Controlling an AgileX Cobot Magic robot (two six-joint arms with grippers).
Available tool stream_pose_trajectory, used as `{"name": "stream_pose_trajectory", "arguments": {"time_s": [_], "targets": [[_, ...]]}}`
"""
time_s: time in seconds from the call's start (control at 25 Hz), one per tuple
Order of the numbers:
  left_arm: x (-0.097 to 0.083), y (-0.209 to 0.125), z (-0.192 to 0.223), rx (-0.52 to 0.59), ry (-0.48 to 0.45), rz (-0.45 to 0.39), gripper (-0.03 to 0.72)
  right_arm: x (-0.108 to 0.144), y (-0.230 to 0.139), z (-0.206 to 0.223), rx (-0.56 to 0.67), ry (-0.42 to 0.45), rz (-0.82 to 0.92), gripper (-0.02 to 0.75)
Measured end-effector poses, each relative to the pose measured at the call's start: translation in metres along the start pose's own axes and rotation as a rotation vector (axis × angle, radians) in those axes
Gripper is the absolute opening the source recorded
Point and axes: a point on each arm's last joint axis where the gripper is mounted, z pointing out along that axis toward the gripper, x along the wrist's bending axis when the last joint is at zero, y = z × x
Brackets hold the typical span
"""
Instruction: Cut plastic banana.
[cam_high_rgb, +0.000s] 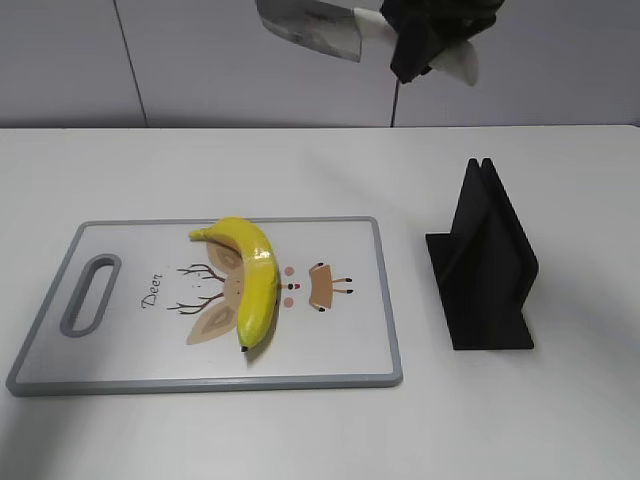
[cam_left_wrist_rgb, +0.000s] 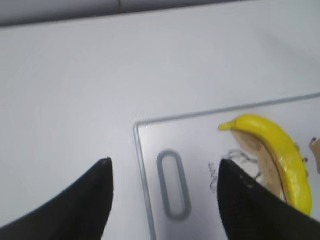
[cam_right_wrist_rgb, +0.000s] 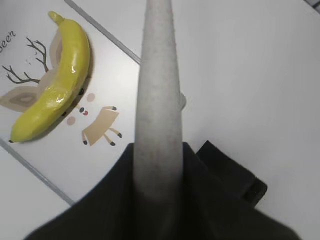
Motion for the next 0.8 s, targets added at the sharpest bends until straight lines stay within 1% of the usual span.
{"name": "stream_pose_trajectory", "arguments": {"time_s": [0.08,0.12,0.24,0.44,0.52,0.72,0.8], "targets": [[0.008,-0.01,-0.002,0.1,0.004,-0.04,0.619,0.001,-0.001,-0.002,0.012,0.001,0.075,0.162],[0.011,-0.014,-0.004,0.122,0.013,-0.055,0.617,0.001,-0.002,-0.005,0.012,-0.002,0.113,0.162],[0.012,-0.03,-0.015,0.138,0.044,-0.066,0.611,0.003,-0.004,-0.016,0.0,-0.009,0.206,0.162],[0.0,-0.073,-0.044,0.121,0.081,-0.05,0.604,0.01,-0.016,-0.048,-0.036,-0.023,0.283,0.162],[-0.006,-0.092,-0.058,0.072,0.095,-0.044,0.602,0.012,-0.025,-0.06,-0.044,-0.048,0.309,0.162],[-0.022,-0.143,-0.08,-0.077,0.134,-0.028,0.597,0.008,-0.05,-0.079,-0.034,-0.177,0.375,0.162],[-0.027,-0.165,-0.083,-0.122,0.144,-0.025,0.595,0.008,-0.06,-0.082,-0.021,-0.212,0.397,0.162]]}}
